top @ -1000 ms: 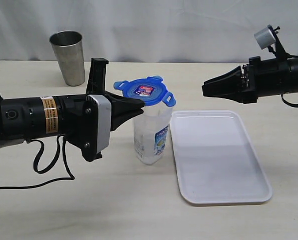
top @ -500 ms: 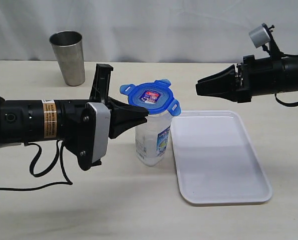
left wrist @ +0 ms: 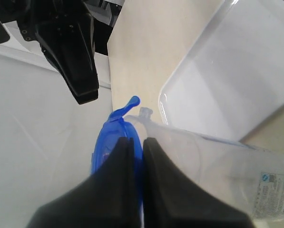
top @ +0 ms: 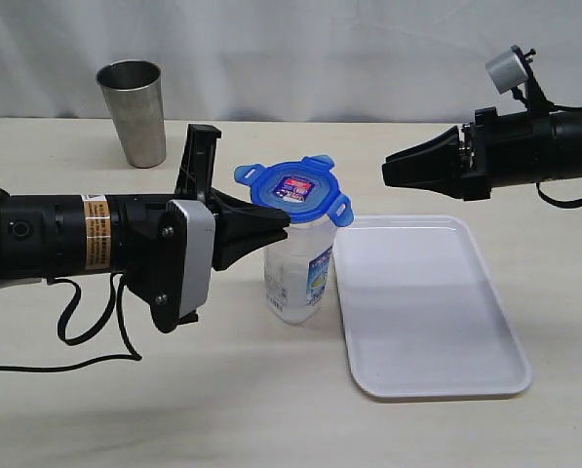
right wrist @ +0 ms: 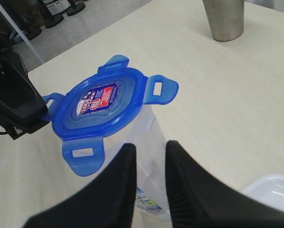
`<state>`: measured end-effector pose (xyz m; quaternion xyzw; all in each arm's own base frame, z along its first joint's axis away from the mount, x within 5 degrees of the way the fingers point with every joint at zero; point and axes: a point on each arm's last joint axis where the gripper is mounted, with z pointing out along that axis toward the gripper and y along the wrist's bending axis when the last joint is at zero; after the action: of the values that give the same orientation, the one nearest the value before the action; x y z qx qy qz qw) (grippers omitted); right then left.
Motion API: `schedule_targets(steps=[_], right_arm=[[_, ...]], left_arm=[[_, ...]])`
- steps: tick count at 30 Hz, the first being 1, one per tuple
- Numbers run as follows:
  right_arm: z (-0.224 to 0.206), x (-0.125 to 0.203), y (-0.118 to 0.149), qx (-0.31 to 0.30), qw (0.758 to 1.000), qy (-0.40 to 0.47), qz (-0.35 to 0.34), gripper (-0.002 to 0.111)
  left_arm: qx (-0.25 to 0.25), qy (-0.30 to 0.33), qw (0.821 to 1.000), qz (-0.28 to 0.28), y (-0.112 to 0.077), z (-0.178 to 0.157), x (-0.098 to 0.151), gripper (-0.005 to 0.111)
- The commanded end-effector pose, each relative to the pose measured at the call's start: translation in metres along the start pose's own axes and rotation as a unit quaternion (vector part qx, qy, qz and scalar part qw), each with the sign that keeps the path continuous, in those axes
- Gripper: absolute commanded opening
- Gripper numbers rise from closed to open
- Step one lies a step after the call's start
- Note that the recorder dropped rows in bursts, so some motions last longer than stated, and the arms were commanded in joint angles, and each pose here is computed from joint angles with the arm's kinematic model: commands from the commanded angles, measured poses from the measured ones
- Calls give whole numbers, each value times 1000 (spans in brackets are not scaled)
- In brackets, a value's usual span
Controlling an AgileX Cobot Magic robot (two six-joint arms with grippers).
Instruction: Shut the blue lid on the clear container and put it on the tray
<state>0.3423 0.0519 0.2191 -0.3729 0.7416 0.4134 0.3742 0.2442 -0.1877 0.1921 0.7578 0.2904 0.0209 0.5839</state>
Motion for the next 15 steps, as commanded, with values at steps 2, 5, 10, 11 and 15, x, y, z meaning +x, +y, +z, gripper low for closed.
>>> schedule_targets(steps=[2, 5, 10, 11, 15], right_arm=[[0, -1, 2, -8, 1000, -5, -6, 22], [0, -2, 2, -7, 1000, -7, -6, 22], [0, -2, 2, -7, 1000, -9, -5, 22], [0, -2, 2, -7, 1000, -9, -5, 22], [0, -2, 2, -7, 1000, -9, -5, 22]], left_arm=[[-2, -6, 1000, -4, 0, -1, -3, 0], [-3, -6, 1000, -5, 0, -1, -3, 1], [-6, -9, 1000, -6, 1, -1, -3, 21], [-6, -9, 1000, -6, 1, -1, -3, 26], [-8, -12, 1000, -19, 1, -1, -4, 40]])
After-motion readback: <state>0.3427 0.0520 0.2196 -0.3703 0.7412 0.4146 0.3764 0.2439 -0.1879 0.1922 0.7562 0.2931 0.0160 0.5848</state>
